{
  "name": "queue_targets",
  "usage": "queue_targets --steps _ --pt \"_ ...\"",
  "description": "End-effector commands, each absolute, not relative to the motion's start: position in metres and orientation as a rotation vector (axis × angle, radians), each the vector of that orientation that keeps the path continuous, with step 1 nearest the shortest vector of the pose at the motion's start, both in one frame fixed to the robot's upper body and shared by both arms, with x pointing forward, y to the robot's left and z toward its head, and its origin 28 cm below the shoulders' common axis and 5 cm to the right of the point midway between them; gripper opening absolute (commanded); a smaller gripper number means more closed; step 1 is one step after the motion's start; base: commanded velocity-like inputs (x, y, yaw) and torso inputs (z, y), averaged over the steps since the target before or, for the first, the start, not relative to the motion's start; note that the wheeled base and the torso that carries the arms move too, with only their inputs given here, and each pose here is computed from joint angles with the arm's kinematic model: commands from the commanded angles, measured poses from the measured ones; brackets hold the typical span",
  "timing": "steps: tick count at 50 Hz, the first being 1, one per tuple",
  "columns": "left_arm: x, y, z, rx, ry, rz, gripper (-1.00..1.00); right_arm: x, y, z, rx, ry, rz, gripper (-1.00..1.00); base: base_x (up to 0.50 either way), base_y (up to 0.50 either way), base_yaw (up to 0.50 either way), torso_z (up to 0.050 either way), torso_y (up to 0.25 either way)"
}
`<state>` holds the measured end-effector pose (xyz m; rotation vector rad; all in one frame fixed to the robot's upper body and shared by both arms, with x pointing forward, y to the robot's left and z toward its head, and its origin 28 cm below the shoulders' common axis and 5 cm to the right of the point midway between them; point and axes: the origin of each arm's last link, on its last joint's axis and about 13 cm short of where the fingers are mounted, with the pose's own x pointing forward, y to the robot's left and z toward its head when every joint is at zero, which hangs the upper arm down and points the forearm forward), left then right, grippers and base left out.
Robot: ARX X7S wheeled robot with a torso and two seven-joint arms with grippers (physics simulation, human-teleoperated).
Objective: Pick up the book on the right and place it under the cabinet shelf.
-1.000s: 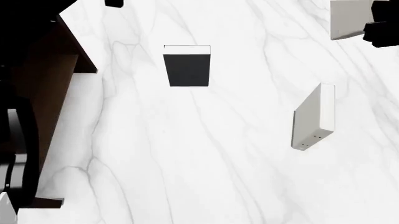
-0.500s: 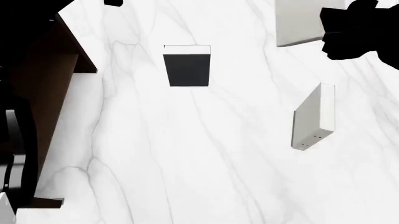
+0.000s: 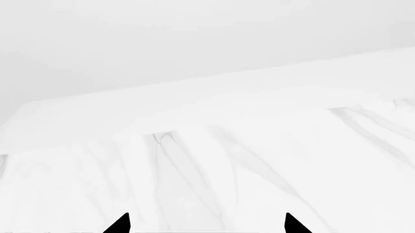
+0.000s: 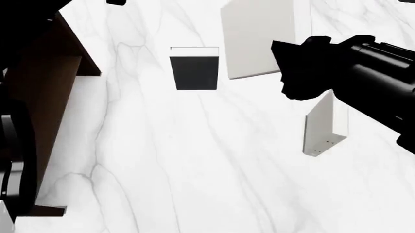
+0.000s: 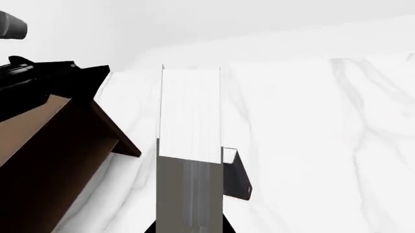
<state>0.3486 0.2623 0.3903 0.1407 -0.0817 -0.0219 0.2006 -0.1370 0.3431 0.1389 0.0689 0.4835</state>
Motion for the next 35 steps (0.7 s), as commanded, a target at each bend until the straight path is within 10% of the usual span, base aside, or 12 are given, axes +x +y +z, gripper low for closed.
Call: queue_targets --steps 1,35 --pt "0.347 0.263 0.39 0.138 -0.081 -0.021 1.0 0.198 -0.111 0.335 0.176 0.097 0.602 -1.0 0.0 0.0 0.0 0.0 0.0" --pt "0.345 0.261 0.391 0.139 -0.085 -0.018 1.0 0.213 -0.043 0.291 0.371 0.254 0.8 -1.0 0.0 0.0 0.0 0.0 0.002"
